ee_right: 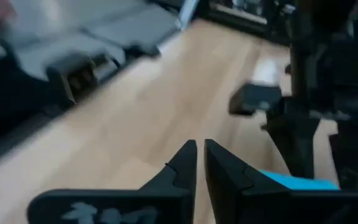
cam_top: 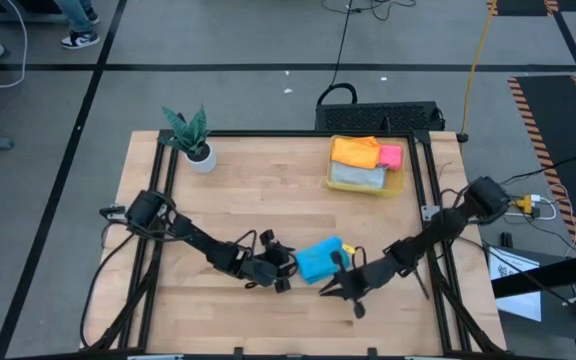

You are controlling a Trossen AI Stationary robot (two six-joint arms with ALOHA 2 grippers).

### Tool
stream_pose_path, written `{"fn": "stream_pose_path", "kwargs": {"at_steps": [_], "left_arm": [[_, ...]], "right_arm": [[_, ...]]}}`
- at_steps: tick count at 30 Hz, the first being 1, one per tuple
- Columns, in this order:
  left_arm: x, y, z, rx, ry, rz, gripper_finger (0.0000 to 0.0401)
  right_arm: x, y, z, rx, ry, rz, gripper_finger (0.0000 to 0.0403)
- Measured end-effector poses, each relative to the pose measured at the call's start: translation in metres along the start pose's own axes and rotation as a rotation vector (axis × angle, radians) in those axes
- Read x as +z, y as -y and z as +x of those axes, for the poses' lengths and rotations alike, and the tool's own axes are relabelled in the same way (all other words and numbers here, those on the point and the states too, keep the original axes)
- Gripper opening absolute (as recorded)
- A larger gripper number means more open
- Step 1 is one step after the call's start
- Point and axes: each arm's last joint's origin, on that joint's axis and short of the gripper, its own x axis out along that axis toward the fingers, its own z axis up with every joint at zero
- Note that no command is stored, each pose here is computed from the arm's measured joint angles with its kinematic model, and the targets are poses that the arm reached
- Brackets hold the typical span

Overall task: Fold microfiber towels
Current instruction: Fold the blue kitchen towel

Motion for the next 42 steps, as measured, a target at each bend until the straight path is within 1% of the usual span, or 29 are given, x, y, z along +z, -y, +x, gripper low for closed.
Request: {"fn": "stream_pose_path", "kwargs": {"at_steps": [3, 5, 8, 11, 14, 15, 18, 19, 21, 26, 30, 35, 36, 42], "left_arm": [[0.002, 0.001, 0.000, -0.013, 0.015, -0.010, 0.0170], [0.001, 0.001, 0.000, -0.011, 0.009, -0.012, 0.0160], [0.002, 0.001, 0.000, -0.013, 0.018, -0.024, 0.0148], [0.002, 0.001, 0.000, -0.011, 0.012, -0.022, 0.0140], [0.002, 0.001, 0.000, -0.013, 0.018, -0.027, 0.0137], [0.002, 0.001, 0.000, -0.012, 0.018, -0.027, 0.0136], [0.003, 0.001, 0.000, -0.009, 0.023, -0.035, 0.0136], [0.003, 0.001, 0.000, -0.009, 0.022, -0.036, 0.0136], [0.002, 0.001, 0.000, -0.008, 0.019, -0.033, 0.0136], [0.002, 0.001, 0.000, -0.007, 0.019, -0.035, 0.0136], [0.002, 0.001, 0.000, -0.008, 0.021, -0.039, 0.0136], [0.001, 0.001, 0.000, -0.002, 0.006, -0.044, 0.0136], [0.000, 0.000, 0.000, 0.000, 0.000, -0.045, 0.0136], [-0.006, 0.000, -0.002, 0.017, -0.047, -0.042, 0.0136]], "right_arm": [[-0.001, 0.000, 0.010, -0.069, -0.088, -0.063, 0.0042], [0.000, 0.001, 0.014, -0.132, -0.152, -0.093, 0.0064], [0.004, 0.003, 0.018, -0.210, -0.209, -0.120, 0.0101], [0.005, 0.003, 0.022, -0.215, -0.233, -0.123, 0.0134], [0.001, 0.001, 0.032, -0.212, -0.257, -0.163, 0.0158], [-0.001, 0.001, 0.035, -0.235, -0.270, -0.186, 0.0163], [-0.004, 0.001, 0.045, -0.373, -0.299, -0.242, 0.0166], [-0.005, 0.001, 0.046, -0.411, -0.307, -0.259, 0.0164], [-0.006, 0.001, 0.049, -0.441, -0.318, -0.274, 0.0158], [-0.011, 0.000, 0.053, -0.438, -0.337, -0.277, 0.0124], [-0.018, -0.001, 0.055, -0.433, -0.366, -0.296, 0.0078], [-0.016, -0.002, 0.053, -0.432, -0.376, -0.312, 0.0011], [-0.015, -0.002, 0.052, -0.431, -0.374, -0.316, 0.0006], [-0.003, -0.011, 0.046, -0.409, -0.328, -0.306, 0.0010]]}}
